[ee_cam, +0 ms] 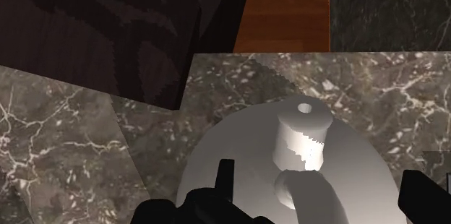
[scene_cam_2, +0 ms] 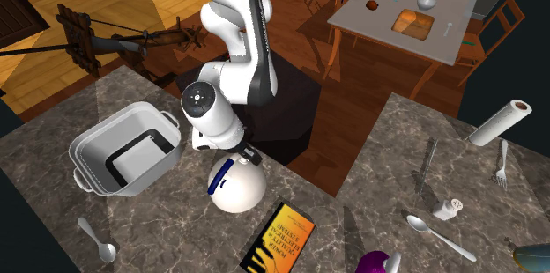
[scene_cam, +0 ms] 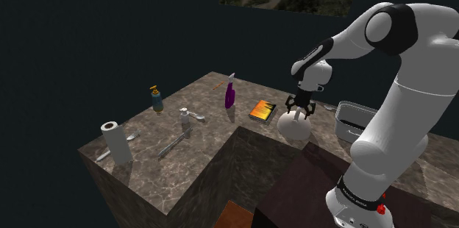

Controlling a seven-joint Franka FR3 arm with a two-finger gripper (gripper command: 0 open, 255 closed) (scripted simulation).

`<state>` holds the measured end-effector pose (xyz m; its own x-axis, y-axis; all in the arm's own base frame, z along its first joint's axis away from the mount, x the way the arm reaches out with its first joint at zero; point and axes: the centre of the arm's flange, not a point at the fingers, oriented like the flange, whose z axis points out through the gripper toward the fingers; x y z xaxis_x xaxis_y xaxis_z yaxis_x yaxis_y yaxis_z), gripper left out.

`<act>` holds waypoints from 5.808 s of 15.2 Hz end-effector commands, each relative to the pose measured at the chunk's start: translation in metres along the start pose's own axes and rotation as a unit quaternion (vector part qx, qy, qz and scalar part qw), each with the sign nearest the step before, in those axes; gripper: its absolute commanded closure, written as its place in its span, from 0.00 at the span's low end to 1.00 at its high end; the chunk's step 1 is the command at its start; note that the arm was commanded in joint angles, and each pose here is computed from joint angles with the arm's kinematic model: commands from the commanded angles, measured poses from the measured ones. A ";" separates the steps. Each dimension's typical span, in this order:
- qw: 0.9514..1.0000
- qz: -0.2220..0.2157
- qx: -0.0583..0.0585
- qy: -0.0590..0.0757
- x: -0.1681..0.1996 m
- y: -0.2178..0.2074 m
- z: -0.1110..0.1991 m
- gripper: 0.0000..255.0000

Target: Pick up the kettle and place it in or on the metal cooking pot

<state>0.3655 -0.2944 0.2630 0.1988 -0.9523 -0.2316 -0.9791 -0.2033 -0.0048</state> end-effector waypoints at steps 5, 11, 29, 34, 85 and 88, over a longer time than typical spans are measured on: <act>1.000 0.000 0.000 0.000 0.000 0.000 0.000 1.00; 1.000 0.000 0.000 0.000 0.000 0.000 0.000 1.00; 1.000 0.000 0.000 0.000 -0.021 0.000 -0.087 1.00; 1.000 0.000 0.000 0.000 -0.027 -0.001 -0.113 1.00; 1.000 0.000 0.000 0.000 0.090 0.332 -0.283 1.00; 1.000 0.000 0.000 0.000 0.094 0.332 -0.268 1.00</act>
<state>0.0714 -0.5125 0.5053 0.1984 -0.9520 -0.2333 -0.9792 -0.2029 -0.0045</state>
